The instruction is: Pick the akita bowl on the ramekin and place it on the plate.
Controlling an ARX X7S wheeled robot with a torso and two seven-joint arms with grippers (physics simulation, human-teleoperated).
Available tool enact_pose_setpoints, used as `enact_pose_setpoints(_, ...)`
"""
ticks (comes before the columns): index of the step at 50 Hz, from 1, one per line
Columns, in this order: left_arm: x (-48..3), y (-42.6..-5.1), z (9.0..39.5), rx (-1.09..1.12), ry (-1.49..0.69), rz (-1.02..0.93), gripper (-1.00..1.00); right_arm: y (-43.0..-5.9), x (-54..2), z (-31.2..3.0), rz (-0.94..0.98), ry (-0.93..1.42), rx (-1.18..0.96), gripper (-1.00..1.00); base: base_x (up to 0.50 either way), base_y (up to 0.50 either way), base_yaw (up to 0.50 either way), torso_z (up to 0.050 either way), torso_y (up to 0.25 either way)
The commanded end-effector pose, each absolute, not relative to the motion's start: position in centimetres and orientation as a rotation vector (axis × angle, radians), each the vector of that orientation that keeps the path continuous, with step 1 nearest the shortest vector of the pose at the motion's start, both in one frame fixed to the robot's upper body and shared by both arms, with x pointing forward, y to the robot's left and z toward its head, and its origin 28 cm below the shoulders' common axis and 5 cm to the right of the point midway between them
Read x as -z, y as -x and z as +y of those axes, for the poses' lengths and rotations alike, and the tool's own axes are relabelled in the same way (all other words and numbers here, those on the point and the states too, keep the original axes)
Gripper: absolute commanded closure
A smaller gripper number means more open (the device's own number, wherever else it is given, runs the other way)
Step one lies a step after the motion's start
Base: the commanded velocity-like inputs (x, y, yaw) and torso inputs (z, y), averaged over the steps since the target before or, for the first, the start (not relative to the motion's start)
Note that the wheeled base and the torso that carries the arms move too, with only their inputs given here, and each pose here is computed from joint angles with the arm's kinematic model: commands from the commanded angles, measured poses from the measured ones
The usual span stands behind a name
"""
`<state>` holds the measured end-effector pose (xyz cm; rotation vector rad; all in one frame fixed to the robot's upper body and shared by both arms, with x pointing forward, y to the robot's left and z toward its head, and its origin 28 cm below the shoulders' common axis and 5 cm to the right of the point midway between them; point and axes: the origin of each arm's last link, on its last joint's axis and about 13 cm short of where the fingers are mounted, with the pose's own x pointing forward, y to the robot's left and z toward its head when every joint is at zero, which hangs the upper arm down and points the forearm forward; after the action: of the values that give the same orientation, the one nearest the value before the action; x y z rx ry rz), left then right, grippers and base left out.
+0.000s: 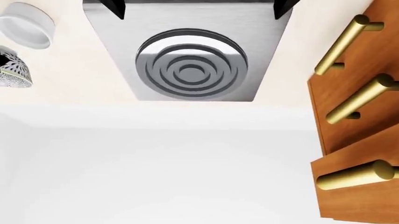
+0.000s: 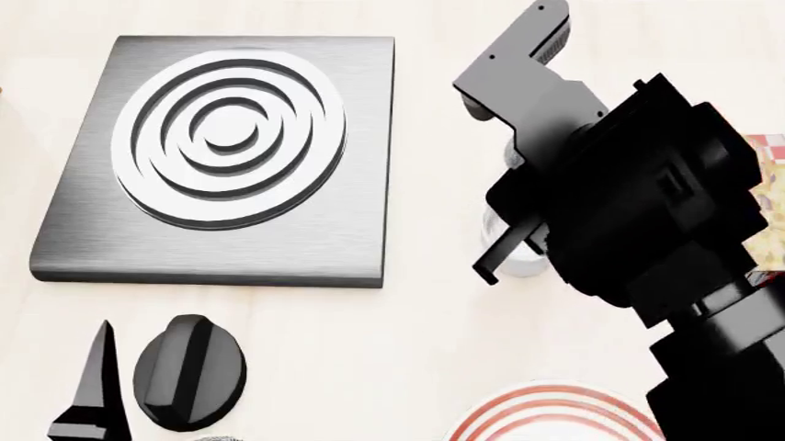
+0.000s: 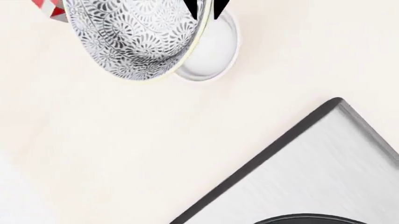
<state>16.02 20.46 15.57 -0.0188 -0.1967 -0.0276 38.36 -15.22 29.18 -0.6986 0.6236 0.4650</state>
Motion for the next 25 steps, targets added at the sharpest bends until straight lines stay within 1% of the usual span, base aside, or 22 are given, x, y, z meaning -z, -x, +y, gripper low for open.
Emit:
enact_pose_setpoints(1,-15.6,-15.9,20.4,0.058,0.039,-0.237,-1.00,-36.3,-32.4,-15.9,0.609,0.762,-0.488,1.00,0.00,0.00,0.00,0.000,0.000)
enact_pose_setpoints(12,-15.7,-15.9,20.5,0.054,0.028,-0.240,-1.00,-34.0,-34.4,-16.4,0.632,0.809,-0.544,1.00,0.00,0.00,0.00,0.000,0.000)
enact_pose_setpoints(15,-15.7,-15.9,20.5,0.053,0.027,-0.241,-1.00,-33.5,-34.9,-16.3,0.617,0.836,-0.525,1.00,0.00,0.00,0.00,0.000,0.000)
enact_pose_setpoints(19,-15.6,-15.8,20.4,0.055,0.025,-0.239,-1.00,-33.2,-35.9,-16.1,0.532,0.858,-0.480,1.00,0.00,0.00,0.00,0.000,0.000)
enact_pose_setpoints(24,-15.7,-15.8,20.5,0.055,0.024,-0.240,-1.00,-32.5,-36.2,-15.9,0.549,0.862,-0.507,1.00,0.00,0.00,0.00,0.000,0.000)
enact_pose_setpoints(25,-15.7,-15.8,20.5,0.055,0.024,-0.239,-1.00,-32.2,-36.3,-15.9,0.560,0.858,-0.540,1.00,0.00,0.00,0.00,0.000,0.000)
